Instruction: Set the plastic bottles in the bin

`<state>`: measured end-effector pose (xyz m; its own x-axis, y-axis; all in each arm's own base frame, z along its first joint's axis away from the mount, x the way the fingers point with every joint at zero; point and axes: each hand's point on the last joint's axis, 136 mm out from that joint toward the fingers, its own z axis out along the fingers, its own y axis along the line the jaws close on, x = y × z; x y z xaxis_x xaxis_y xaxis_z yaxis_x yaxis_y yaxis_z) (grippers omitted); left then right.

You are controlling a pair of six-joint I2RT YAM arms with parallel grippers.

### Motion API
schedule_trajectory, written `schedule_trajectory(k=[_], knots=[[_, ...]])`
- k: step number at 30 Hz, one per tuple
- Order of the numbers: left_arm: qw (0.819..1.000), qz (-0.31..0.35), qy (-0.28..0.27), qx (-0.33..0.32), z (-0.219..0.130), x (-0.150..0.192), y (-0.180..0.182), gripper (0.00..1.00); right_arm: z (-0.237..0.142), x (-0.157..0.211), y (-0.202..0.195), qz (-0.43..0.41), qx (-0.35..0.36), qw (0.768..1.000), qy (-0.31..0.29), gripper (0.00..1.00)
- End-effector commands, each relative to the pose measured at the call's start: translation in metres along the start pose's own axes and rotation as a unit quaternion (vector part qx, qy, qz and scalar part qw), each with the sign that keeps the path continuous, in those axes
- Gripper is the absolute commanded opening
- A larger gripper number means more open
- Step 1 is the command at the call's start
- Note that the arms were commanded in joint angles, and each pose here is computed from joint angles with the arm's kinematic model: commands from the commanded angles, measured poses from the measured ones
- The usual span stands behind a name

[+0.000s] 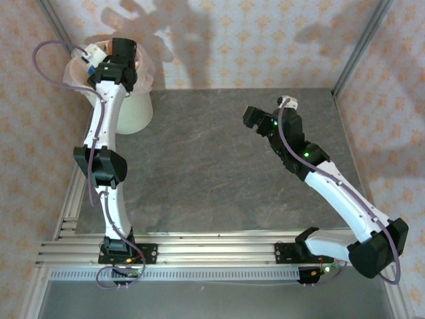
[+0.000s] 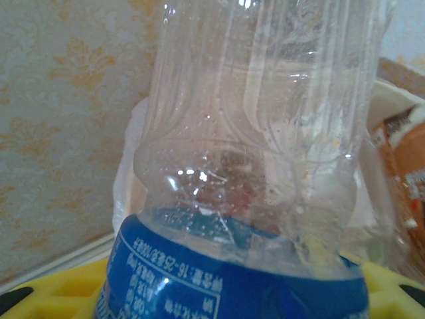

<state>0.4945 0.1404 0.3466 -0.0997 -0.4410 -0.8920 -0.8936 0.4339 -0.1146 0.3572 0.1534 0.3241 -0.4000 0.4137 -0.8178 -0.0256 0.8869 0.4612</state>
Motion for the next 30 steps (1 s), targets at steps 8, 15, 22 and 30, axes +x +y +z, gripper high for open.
schedule_trajectory(k=[8, 15, 22, 30], knots=[[0.999, -0.046, 0.019, -0.006, 0.026, -0.008, 0.011, 0.55, -0.001, -0.004, 0.006, 0.032, -0.008, 0.999, 0.005, 0.99], [0.996, -0.075, 0.037, 0.017, 0.043, -0.008, -0.001, 0.69, 0.005, -0.003, 0.007, 0.03, -0.006, 0.999, 0.009, 0.99], [0.992, -0.097, 0.045, 0.072, 0.032, -0.02, -0.019, 0.86, 0.008, -0.002, 0.009, 0.035, -0.006, 0.999, 0.013, 0.99], [0.981, -0.124, 0.059, 0.137, 0.003, -0.039, -0.028, 1.0, 0.01, -0.003, 0.009, 0.037, -0.006, 0.999, 0.009, 0.99]])
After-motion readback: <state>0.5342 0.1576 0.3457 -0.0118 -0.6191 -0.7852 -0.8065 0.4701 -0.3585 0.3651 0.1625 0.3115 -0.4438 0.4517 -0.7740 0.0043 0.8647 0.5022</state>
